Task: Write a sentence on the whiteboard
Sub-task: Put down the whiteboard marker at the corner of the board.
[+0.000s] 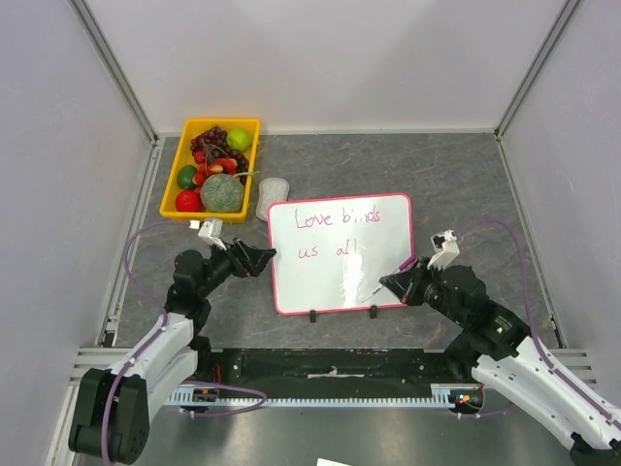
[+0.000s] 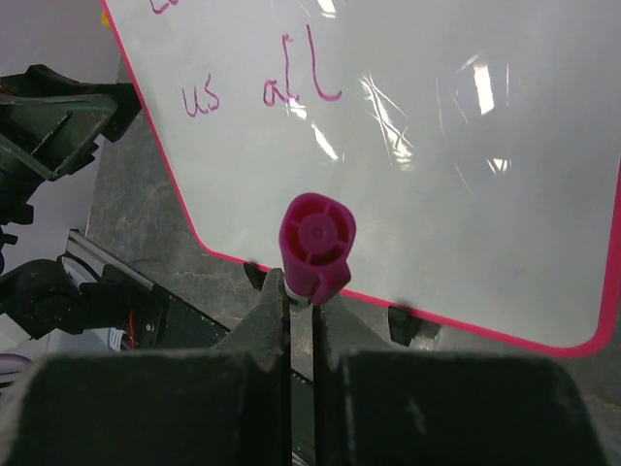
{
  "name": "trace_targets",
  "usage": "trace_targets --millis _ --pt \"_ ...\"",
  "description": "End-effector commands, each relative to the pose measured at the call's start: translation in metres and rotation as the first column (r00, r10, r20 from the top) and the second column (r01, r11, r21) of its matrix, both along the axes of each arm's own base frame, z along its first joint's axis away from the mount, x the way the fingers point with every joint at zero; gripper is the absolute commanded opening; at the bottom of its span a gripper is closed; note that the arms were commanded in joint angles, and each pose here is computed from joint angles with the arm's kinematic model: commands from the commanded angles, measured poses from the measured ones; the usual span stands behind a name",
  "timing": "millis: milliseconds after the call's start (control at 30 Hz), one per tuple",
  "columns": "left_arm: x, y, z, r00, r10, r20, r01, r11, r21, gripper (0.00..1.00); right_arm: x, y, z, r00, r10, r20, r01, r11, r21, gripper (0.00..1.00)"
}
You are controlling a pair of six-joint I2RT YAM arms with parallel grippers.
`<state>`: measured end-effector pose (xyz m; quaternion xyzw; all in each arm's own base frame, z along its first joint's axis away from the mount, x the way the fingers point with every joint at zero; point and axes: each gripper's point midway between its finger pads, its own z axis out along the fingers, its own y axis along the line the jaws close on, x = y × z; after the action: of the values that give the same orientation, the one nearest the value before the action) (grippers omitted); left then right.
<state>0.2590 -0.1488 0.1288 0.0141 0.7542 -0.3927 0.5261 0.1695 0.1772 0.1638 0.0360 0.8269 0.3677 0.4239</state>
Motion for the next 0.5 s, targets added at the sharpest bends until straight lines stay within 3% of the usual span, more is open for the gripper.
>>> trace_targets --millis 0,467 --pt "0.004 0.008 -0.004 0.999 0.037 0.026 -0.038 0.998 0.043 0.91 -0.021 -0.004 -0.022 0.989 -0.01 -0.149 0.017 0.999 0.047 0.0" --pt "0.003 0.007 -0.003 0.999 0.03 0.032 -0.032 0.999 0.043 0.92 -0.063 -0.02 -0.06 0.938 -0.003 -0.345 0.017 0.999 0.037 0.0"
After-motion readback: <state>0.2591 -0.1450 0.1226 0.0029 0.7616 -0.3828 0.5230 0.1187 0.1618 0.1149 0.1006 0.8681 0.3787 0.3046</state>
